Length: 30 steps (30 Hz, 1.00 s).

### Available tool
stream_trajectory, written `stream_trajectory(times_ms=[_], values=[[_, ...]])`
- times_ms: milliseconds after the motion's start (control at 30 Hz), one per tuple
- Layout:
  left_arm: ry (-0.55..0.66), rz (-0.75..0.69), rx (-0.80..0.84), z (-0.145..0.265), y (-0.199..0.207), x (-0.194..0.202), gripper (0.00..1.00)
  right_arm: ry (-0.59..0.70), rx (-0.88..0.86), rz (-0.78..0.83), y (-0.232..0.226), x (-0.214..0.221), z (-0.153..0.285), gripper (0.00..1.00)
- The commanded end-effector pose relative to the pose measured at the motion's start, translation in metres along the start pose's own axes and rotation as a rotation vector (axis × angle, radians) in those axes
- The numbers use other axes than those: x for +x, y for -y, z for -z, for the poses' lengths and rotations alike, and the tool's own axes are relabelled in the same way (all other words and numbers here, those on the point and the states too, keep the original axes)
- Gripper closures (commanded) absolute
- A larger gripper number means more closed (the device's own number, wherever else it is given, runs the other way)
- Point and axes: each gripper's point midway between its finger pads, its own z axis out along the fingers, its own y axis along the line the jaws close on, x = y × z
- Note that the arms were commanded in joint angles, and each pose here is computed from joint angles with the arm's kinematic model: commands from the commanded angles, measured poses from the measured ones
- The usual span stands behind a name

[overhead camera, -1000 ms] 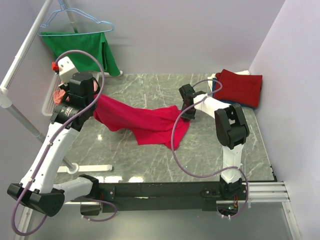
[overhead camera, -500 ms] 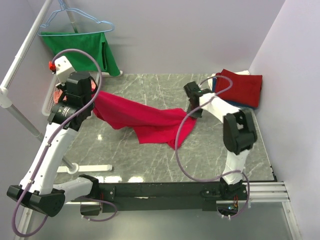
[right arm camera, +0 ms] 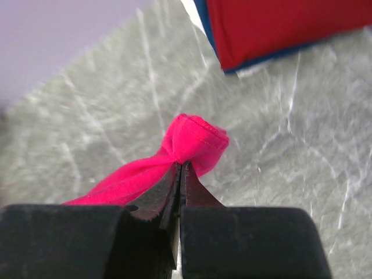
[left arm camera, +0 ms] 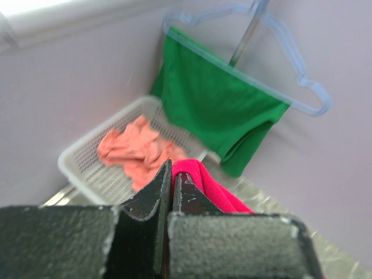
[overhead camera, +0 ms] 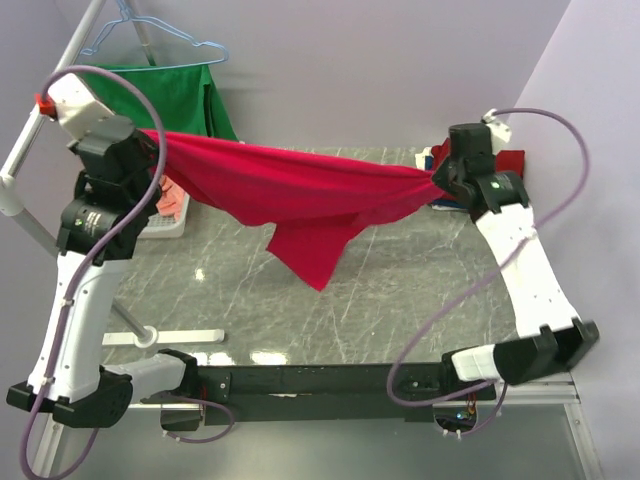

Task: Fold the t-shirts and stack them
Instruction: Flatten the tshirt out

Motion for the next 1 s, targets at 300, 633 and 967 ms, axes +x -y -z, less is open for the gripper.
stream_trajectory(times_ms=[300,633,967], values=[[0.279,0.226,0.079,0.056,-0.029,-0.135,0.99,0.21,-0.301,-0.002,0.006,-0.043,0.12,1.0],[0.386,0.261,0.086,0.076,-0.047,-0.17,0.99,0.148,-0.444,-0.106,0.01,0.002,0.136,1.0],[-0.097,0.0,0.131,-0.062,0.076,0.086,0.99,-0.099,-0.175,-0.224,0.007,0.068,0.015,1.0]])
